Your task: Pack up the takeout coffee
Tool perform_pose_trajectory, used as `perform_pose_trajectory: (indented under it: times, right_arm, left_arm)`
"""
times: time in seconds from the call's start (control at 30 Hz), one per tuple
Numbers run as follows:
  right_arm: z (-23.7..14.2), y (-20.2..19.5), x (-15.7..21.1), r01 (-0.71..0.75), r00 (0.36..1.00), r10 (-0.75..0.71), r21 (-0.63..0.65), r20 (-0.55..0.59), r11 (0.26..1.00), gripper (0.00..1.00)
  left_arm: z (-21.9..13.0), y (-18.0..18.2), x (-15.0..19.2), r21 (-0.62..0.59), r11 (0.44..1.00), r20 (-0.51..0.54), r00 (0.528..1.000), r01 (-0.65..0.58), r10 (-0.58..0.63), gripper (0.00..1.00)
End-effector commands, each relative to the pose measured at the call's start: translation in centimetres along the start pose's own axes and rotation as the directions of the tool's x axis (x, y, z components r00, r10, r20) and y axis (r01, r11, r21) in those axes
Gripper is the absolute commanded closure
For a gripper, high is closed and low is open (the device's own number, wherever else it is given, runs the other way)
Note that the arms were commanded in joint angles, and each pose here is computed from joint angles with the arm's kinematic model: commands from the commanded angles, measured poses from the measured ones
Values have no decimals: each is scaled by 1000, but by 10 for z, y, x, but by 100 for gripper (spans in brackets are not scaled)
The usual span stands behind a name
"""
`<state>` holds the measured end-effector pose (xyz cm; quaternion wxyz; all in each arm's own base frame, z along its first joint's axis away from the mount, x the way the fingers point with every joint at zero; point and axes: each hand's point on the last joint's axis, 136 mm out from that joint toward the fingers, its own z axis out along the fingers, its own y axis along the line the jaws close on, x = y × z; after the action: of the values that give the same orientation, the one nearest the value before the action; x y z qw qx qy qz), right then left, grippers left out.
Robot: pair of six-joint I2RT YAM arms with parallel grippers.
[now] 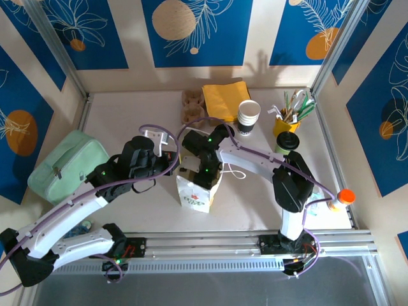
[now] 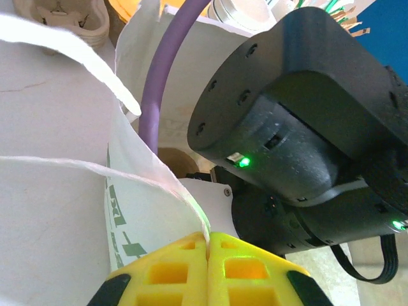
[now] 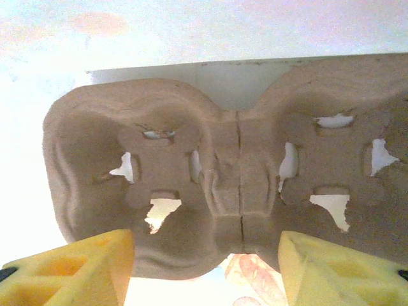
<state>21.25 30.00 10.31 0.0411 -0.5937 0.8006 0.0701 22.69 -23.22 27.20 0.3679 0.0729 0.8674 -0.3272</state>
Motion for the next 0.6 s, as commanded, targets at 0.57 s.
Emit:
perform_pose_trajectory:
  times: [0.57]
  right_arm:
    - [-47, 18, -21, 54, 991, -59, 43, 124, 998, 51]
  left_arm:
    - [-11, 0, -8, -10, 998, 25, 998, 58, -58, 100]
